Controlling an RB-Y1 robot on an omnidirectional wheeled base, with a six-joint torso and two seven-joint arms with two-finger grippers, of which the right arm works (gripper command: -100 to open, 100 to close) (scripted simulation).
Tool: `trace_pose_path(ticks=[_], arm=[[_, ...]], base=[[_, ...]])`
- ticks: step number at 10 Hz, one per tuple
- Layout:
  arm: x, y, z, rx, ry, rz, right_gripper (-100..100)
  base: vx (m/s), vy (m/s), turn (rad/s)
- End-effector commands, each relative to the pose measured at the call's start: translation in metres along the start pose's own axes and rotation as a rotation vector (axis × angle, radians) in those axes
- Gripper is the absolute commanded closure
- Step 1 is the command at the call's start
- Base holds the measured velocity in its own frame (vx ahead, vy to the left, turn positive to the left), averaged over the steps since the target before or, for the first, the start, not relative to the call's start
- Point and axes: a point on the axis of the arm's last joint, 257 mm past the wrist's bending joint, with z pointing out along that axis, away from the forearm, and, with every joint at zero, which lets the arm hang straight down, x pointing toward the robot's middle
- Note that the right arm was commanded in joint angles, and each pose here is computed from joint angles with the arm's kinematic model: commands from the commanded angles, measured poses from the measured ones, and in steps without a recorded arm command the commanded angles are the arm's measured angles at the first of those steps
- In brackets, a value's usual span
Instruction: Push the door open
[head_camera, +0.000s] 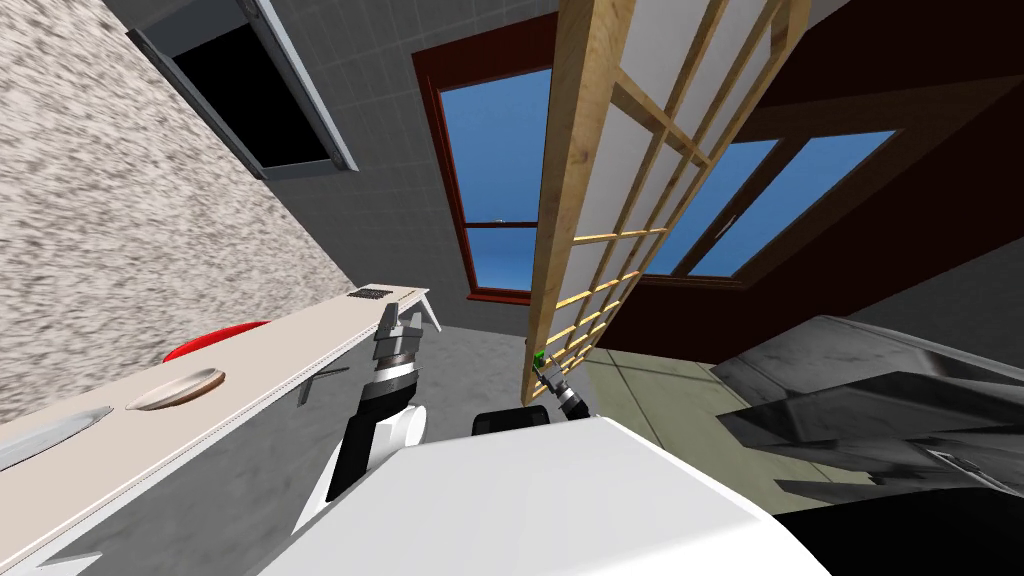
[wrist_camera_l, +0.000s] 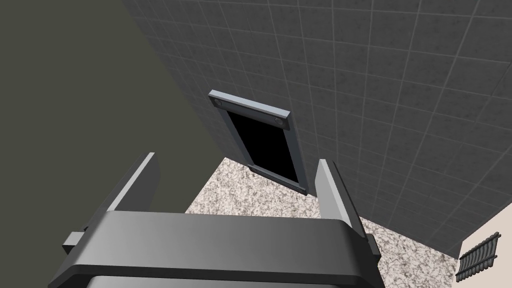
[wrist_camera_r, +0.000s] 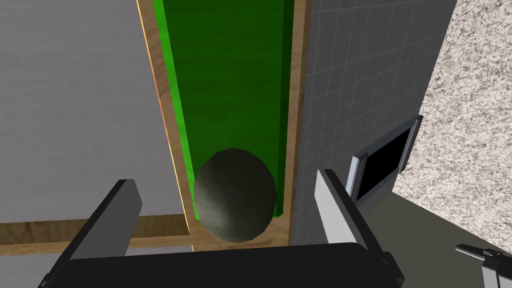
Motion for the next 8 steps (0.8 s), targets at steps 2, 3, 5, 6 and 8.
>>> trace_pose_path(ticks=[2,3,5,6,8], arm=[[0.0000,0.0000,0.0000,0.000,0.000,0.000,100],[0.0000,0.0000,0.0000,0.000,0.000,0.000,100],[0.0000,0.0000,0.0000,0.000,0.000,0.000,100],[0.0000,0.0000,0.0000,0.000,0.000,0.000,100],[0.0008,-0.0027,-0.0007,0.007,0.000,0.038,100]], base=[[0.031,0.018,-0.008],[-0.032,-0.009,0.032],[-0.017,-0.010,0.000],[-0.007,-0.003,-0.005],[-0.002,-0.001,0.033]])
